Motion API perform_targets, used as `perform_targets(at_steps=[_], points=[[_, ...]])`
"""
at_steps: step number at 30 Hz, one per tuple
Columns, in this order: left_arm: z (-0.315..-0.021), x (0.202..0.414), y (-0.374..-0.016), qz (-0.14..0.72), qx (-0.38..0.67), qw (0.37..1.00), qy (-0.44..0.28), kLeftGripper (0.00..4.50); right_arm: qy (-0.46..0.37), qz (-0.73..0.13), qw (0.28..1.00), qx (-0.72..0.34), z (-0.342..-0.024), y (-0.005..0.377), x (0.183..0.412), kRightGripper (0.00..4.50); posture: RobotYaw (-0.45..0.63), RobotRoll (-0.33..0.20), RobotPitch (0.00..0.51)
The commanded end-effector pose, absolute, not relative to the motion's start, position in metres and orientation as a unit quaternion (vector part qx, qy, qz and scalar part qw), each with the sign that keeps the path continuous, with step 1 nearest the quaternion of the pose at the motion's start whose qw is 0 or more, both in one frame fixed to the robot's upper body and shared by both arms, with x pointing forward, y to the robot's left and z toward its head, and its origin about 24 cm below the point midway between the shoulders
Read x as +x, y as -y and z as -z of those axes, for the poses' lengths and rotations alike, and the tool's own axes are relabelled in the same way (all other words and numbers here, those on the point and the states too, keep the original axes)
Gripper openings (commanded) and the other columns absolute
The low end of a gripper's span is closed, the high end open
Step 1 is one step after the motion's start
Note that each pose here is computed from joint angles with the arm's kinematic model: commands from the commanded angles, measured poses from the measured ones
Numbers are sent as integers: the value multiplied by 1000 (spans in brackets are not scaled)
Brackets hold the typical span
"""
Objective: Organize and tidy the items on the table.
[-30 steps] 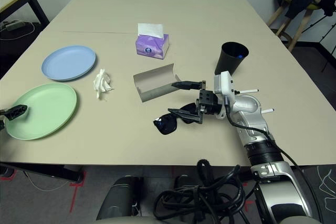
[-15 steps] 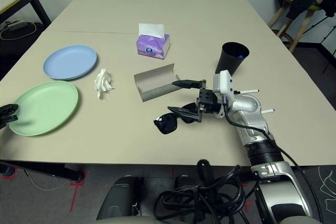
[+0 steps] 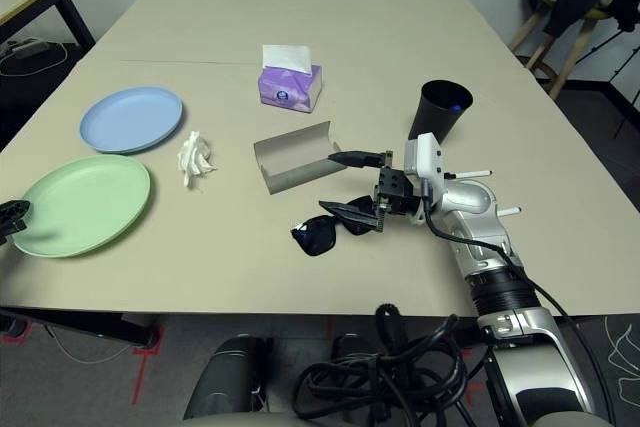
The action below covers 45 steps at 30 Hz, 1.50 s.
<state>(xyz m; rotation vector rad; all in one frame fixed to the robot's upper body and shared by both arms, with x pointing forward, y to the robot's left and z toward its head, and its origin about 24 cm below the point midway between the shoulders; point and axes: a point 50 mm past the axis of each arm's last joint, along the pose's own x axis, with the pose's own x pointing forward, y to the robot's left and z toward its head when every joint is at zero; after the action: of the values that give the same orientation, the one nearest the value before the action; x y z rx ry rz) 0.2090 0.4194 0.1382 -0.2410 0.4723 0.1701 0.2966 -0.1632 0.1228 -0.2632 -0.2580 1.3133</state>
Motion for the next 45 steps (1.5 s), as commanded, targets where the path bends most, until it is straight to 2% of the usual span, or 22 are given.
perform_targets(at_steps=[1, 7, 12, 20, 23, 26, 29, 36, 45], points=[[-157, 207, -419, -79, -134, 967, -200, 20, 124, -607, 773, -136, -128, 166, 297, 4500, 152, 0, 84], [-171, 223, -410, -81, -159, 972, -152, 20, 126, -610, 770, -135, -130, 161, 299, 4500, 159, 0, 84], [-178, 246, -402, -89, -175, 973, -121, 20, 131, -599, 781, -118, -134, 158, 301, 4500, 160, 0, 86], [-186, 301, -381, -126, -199, 969, -74, 20, 117, -537, 831, -87, -143, 150, 310, 4500, 149, 0, 87], [-187, 313, -376, -137, -196, 969, -65, 20, 123, -529, 837, -76, -146, 145, 309, 4500, 149, 0, 88], [-193, 336, -364, -166, -202, 964, -41, 20, 141, -536, 831, -59, -154, 133, 304, 4500, 146, 0, 89], [-195, 349, -359, -191, -209, 959, -29, 20, 143, -536, 830, -56, -155, 129, 301, 4500, 142, 0, 89], [-190, 366, -352, -230, -199, 952, -37, 20, 118, -505, 851, -79, -150, 131, 302, 4500, 126, 0, 91], [-175, 367, -350, -252, -187, 948, -57, 20, 114, -486, 863, -75, -147, 129, 303, 4500, 121, 0, 93]])
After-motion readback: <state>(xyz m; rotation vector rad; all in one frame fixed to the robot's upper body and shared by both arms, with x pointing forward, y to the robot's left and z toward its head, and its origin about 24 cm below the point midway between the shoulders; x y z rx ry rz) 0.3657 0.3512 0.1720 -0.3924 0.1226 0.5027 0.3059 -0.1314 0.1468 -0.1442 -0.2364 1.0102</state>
